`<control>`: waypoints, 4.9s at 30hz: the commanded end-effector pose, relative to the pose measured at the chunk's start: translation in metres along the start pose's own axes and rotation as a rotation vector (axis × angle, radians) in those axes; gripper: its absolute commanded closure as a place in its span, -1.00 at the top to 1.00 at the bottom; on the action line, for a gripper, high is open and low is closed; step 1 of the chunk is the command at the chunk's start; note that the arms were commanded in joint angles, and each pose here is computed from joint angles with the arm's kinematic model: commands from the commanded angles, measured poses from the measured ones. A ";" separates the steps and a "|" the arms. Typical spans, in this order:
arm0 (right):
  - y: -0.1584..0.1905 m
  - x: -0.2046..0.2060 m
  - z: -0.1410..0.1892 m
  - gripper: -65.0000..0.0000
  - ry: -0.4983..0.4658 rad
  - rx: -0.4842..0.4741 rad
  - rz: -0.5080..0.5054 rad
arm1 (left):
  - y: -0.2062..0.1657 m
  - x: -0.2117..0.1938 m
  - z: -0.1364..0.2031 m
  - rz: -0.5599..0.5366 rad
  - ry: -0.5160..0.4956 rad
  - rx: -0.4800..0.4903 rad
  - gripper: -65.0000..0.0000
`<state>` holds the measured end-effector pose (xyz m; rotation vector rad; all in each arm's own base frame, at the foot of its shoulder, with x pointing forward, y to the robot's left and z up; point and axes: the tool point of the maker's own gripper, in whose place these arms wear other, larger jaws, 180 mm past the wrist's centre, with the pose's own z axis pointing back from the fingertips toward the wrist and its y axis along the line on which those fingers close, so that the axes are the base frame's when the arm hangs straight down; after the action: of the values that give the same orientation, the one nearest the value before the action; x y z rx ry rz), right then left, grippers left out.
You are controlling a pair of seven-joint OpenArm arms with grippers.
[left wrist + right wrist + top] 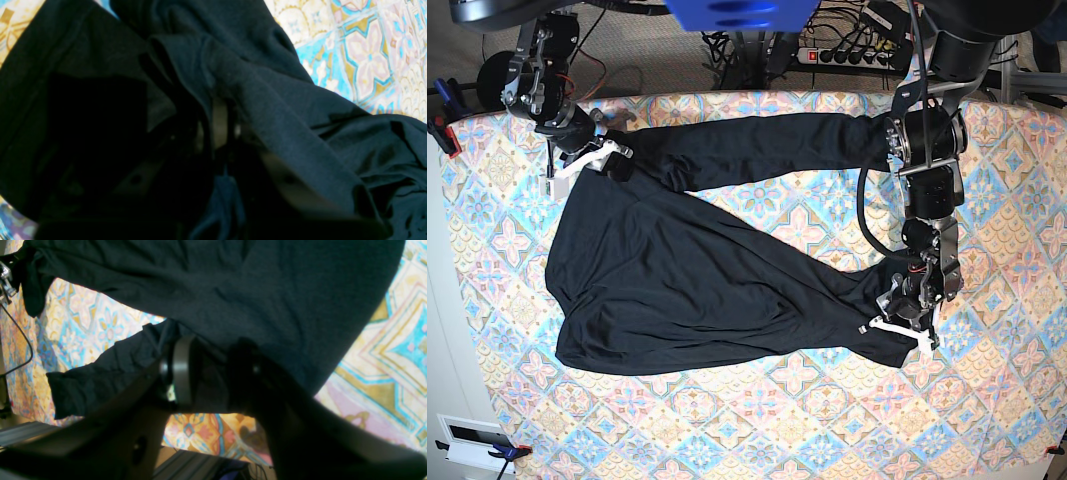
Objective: Layout the t-shirt on the table in an organized manner, then fold the t-shirt properly
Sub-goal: 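Grasp the shirt hem with the left gripper, then drag the hem with the left gripper outward, flattening the shirt body, then release the hem and move the left gripper to the shirt's side edge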
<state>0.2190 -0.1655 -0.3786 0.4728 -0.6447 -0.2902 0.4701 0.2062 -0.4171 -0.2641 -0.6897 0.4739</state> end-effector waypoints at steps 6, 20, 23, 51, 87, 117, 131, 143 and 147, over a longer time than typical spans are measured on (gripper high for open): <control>0.003 0.008 0.002 -0.40 -0.026 0.012 0.013 | -0.010 0.025 0.006 -0.014 -0.054 -0.023 -0.96; 0.003 0.008 0.002 -0.40 -0.025 0.012 0.012 | -0.024 0.057 0.032 -0.065 -0.160 -0.055 -0.73; 0.003 0.008 0.002 -0.40 -0.026 0.012 0.013 | -0.024 0.057 0.032 -0.066 -0.159 -0.054 -0.82; 0.001 0.009 0.002 -0.41 -0.028 0.009 0.010 | -0.115 -0.052 0.110 -0.701 -0.007 -0.250 -1.00; 0.020 0.056 -0.004 -0.41 -0.132 0.055 0.045 | 0.082 -0.057 0.165 -1.177 0.174 0.106 -1.00; 0.012 0.060 0.000 -0.41 -0.149 0.036 0.033 | 0.125 -0.014 0.162 -1.088 0.177 0.238 -0.14; 0.012 0.061 0.000 -0.41 -0.150 0.036 0.033 | 0.090 0.037 0.182 -0.371 -0.180 -0.037 -0.14; 0.008 0.057 -0.003 -0.41 -0.137 0.029 0.020 | 0.086 0.029 0.182 -0.111 -0.271 -0.129 -0.13; 0.008 0.057 -0.003 -0.41 -0.137 0.029 0.020 | 0.081 0.027 0.180 -0.097 -0.277 -0.144 -0.13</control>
<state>0.2581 -0.1776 -0.3583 0.4758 -0.7443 -0.3079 0.3342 0.2993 -0.3172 -0.3026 -0.9448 0.3806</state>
